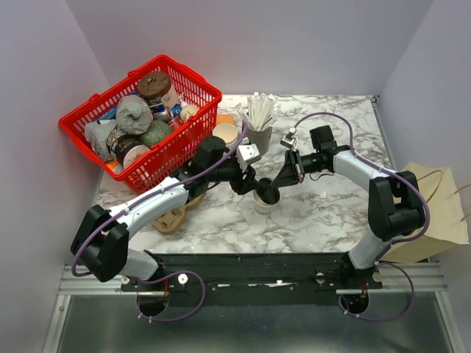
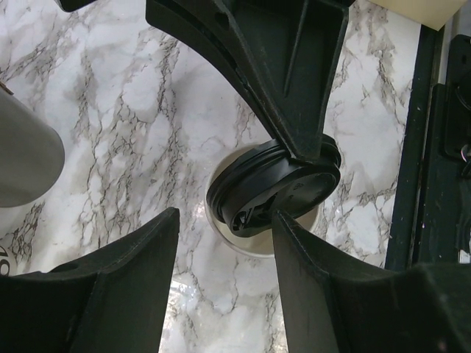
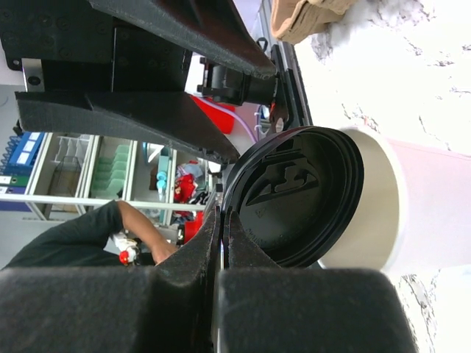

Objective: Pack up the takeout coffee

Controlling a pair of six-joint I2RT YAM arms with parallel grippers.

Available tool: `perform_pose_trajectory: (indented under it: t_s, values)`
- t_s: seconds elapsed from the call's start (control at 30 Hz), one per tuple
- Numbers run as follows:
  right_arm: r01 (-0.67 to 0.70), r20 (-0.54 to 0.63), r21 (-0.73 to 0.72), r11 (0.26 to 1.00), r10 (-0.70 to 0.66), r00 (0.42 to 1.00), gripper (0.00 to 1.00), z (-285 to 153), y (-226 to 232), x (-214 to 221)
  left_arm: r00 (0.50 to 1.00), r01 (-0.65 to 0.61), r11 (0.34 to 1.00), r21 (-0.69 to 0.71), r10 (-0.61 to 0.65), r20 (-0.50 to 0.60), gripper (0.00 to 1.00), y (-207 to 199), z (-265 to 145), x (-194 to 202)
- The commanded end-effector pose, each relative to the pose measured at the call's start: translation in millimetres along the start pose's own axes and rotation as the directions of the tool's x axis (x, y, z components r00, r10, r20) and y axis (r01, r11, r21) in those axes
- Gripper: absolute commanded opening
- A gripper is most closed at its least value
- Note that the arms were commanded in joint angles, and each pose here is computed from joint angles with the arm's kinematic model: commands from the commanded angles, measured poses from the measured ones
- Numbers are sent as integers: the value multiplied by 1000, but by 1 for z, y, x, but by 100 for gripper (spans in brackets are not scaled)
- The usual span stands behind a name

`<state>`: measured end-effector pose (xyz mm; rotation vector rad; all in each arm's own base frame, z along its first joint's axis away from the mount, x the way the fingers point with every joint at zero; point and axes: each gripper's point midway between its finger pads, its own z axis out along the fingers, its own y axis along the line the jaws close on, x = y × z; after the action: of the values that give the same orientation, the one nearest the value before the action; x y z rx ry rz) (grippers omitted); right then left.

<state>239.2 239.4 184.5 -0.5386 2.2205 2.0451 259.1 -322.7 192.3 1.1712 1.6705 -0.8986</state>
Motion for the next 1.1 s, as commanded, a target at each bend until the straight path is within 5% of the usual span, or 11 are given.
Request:
perform_pose_trajectory:
  t_s: [0.0, 0.43, 0.77, 1.07]
  values:
    - [-7, 19, 41, 999, 7, 1000, 9, -2, -8, -3, 998, -55, 998, 32, 53, 45, 62, -2, 10, -9]
    - [-25, 51, 106, 994, 20, 998, 18, -9, -18, -6, 998, -53, 997, 50, 51, 42, 62, -5, 12, -5]
    - [-21, 56, 206, 978, 9, 998, 35, -14, -34, -5, 998, -43, 997, 61, 40, 41, 62, -9, 14, -3]
    - [-23, 51, 246, 969, 11, 999, 38, -17, -40, -1, 999, -31, 997, 70, 29, 31, 61, -10, 20, 4]
